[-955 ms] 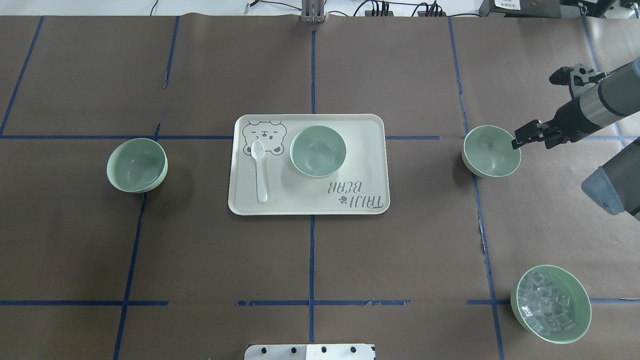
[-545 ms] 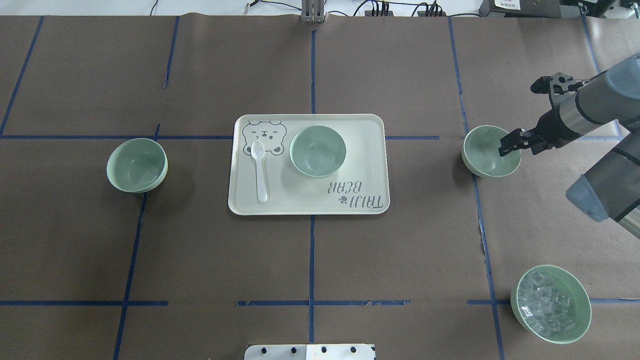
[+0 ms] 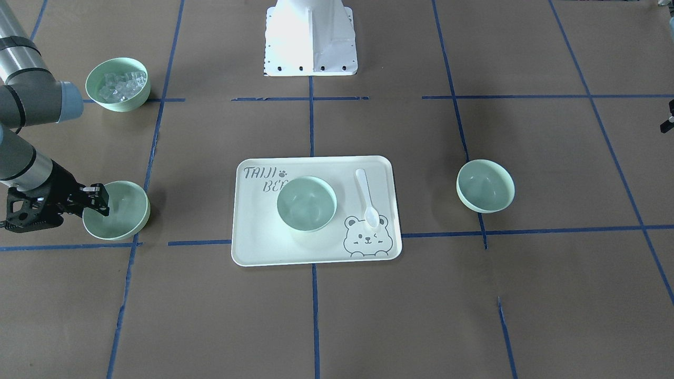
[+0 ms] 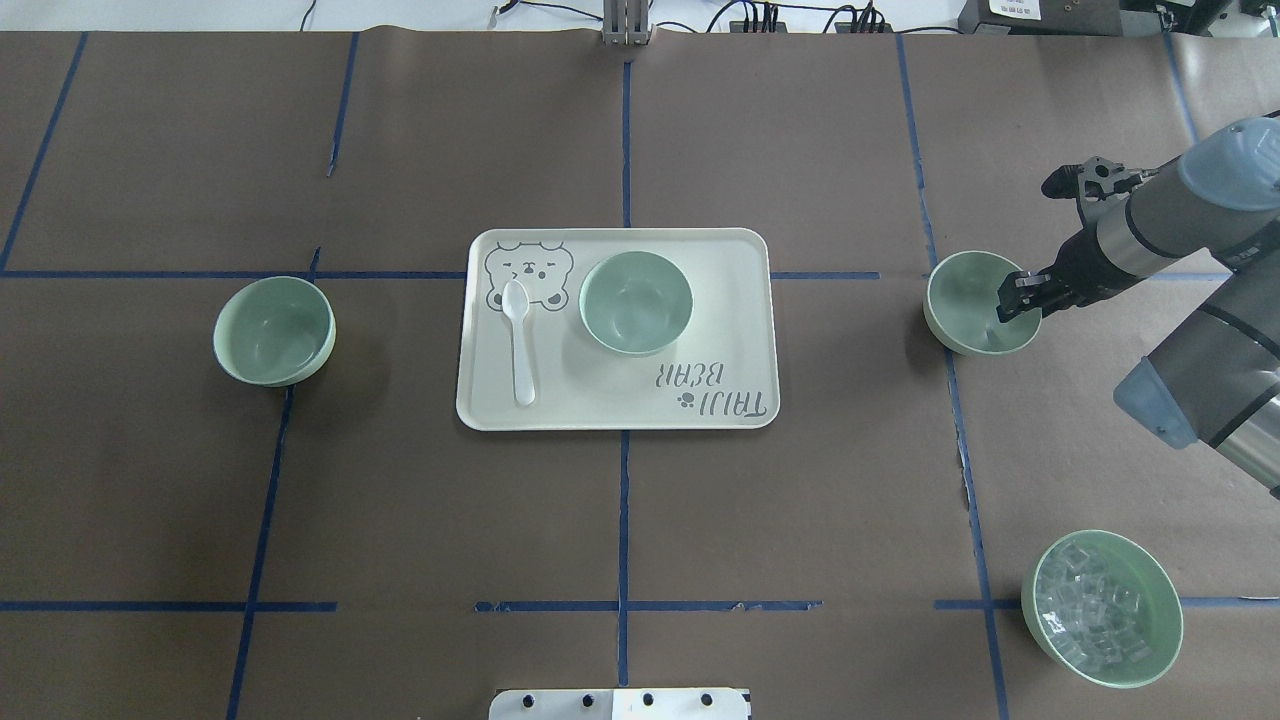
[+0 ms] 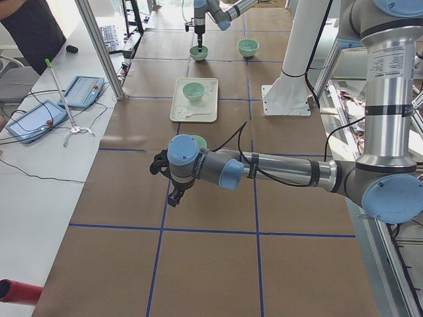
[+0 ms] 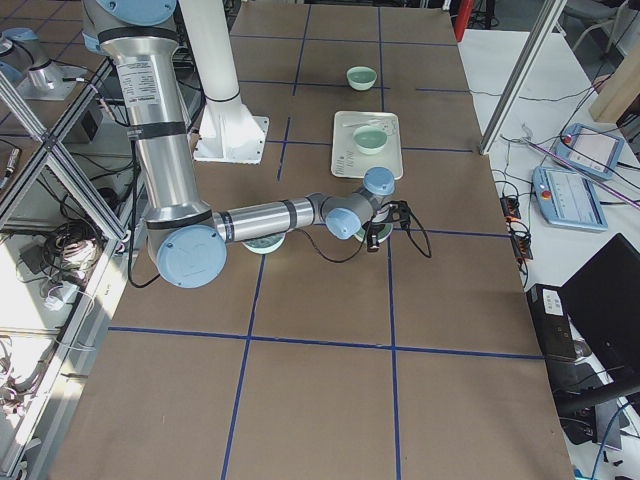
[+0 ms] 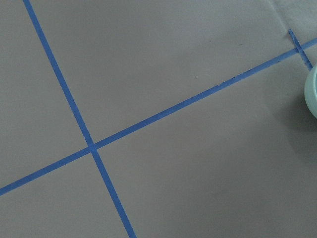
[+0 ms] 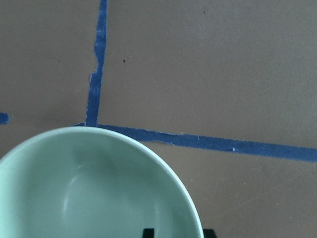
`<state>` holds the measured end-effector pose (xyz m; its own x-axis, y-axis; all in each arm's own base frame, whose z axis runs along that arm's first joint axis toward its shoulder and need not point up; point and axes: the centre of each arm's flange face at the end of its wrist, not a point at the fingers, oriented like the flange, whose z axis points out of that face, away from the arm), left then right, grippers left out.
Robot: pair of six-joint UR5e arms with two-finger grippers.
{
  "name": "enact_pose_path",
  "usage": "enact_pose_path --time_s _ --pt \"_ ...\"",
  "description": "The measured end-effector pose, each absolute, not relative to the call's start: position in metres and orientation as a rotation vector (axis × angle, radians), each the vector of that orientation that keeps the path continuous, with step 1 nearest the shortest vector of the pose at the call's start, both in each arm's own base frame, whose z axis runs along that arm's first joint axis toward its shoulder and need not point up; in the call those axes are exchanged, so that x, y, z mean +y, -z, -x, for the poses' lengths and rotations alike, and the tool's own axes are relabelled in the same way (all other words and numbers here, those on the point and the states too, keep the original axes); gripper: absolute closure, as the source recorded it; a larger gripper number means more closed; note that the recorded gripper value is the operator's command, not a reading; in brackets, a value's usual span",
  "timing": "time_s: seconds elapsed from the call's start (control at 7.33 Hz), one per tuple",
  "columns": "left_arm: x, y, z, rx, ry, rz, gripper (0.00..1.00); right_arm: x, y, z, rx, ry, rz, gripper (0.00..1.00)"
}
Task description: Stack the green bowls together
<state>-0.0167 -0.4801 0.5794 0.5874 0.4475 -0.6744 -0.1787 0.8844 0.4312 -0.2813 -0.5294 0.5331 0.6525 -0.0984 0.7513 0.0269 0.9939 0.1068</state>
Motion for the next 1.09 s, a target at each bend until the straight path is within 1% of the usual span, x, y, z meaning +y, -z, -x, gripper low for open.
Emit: enact_pose_path --time_s 0.27,0.41,0.55,0.82,1.09 --pt "-0.481 -0.579 0.017 0.872 -0.369 -0.334 0.0 -0.53 -0.528 0.276 -0.873 0.07 -0.088 1.0" --pt "-0.482 -0.577 0.017 0.876 -0.34 -0.324 0.0 -0.529 -0.518 0.27 -0.894 0.065 -0.09 1.0" --pt "-0.486 -0.572 0.016 0.884 -0.285 -0.304 0.0 -0.527 -0.495 0.265 -0.933 0.037 -0.091 1.0" --pt "-0.497 -0.557 -0.002 0.906 -0.224 -0.267 0.0 -0.524 -0.409 0.283 -1.045 -0.086 -0.065 1.0" --pt "-0.504 -0.545 -0.022 0.919 -0.217 -0.255 0.0 -0.511 -0.326 0.355 -1.125 -0.159 -0.008 1.0"
